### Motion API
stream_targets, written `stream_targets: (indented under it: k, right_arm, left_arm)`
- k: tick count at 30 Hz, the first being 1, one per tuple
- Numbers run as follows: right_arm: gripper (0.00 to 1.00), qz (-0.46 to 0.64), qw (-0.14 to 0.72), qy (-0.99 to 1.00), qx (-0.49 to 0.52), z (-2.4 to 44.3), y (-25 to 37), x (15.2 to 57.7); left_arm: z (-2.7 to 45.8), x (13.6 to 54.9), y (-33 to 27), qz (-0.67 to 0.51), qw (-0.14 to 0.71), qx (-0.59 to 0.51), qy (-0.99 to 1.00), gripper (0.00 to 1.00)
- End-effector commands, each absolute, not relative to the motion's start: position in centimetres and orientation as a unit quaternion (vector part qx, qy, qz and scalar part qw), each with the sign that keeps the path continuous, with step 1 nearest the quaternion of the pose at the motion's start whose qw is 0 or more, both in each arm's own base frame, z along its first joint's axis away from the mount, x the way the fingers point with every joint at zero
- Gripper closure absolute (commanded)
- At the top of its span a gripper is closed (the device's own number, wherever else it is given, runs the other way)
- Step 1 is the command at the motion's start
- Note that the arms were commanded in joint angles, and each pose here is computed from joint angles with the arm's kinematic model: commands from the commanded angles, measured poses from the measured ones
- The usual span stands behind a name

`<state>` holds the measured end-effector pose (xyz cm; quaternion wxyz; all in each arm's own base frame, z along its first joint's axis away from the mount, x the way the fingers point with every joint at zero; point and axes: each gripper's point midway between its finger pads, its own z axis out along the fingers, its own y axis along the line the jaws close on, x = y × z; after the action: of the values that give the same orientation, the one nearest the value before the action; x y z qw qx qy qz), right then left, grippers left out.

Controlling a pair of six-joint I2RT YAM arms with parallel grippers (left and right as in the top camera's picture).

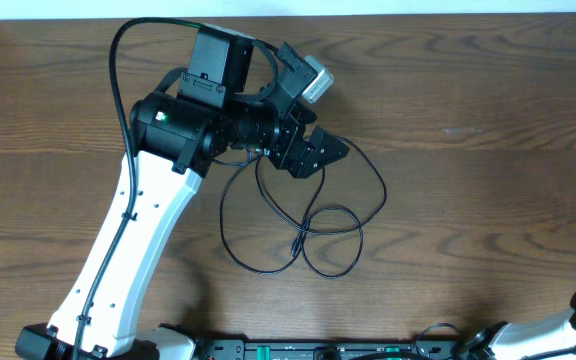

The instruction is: Untangle cables

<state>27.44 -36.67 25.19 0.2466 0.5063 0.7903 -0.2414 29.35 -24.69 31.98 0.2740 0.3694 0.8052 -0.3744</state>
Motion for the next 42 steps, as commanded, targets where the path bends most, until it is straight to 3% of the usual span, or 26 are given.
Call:
stream_targets:
  k: [1, 14, 15, 17, 18, 19, 30, 42]
  right_arm:
    - [0.99, -0.256, 0.241, 0.767, 0.537, 25.4, -38.3, 25.5]
    - [0.97, -0.219, 0.212, 0.784, 0.541, 21.5, -39.1, 26.3]
    - [0.84, -0.213, 0.209, 0.787, 0.540, 21.0, -39.1, 26.5]
    - [0.29, -0.206, 0.197, 0.791, 0.541, 19.9, -39.1, 26.6]
    - [0.11, -0.204, 0.190, 0.793, 0.542, 19.3, -39.1, 26.6]
    - [0.01, -0.200, 0.184, 0.794, 0.543, 18.8, -39.0, 26.6]
    - [0.01, -0.121, 0.215, 0.815, 0.524, 19.0, -37.1, 29.5]
    - [0.01, -0.068, 0.333, 0.820, 0.460, 28.4, -34.6, 34.2]
  left_arm:
    - [33.1, 28.9, -24.7, -0.380, 0.285, 0.378, 0.795, 0.11]
    - [32.9, 28.7, -24.7, -0.380, 0.279, 0.376, 0.798, 0.11]
    - [32.9, 28.7, -24.7, -0.380, 0.279, 0.376, 0.798, 0.11]
    - [32.9, 28.7, -24.7, -0.380, 0.279, 0.376, 0.798, 0.11]
    - [32.9, 28.7, -24.7, -0.380, 0.278, 0.376, 0.798, 0.11]
    - [32.9, 28.7, -24.7, -0.380, 0.278, 0.376, 0.798, 0.11]
    - [32.8, 28.8, -24.6, -0.377, 0.277, 0.375, 0.801, 0.11]
    - [32.6, 28.9, -24.4, -0.369, 0.278, 0.373, 0.805, 0.11]
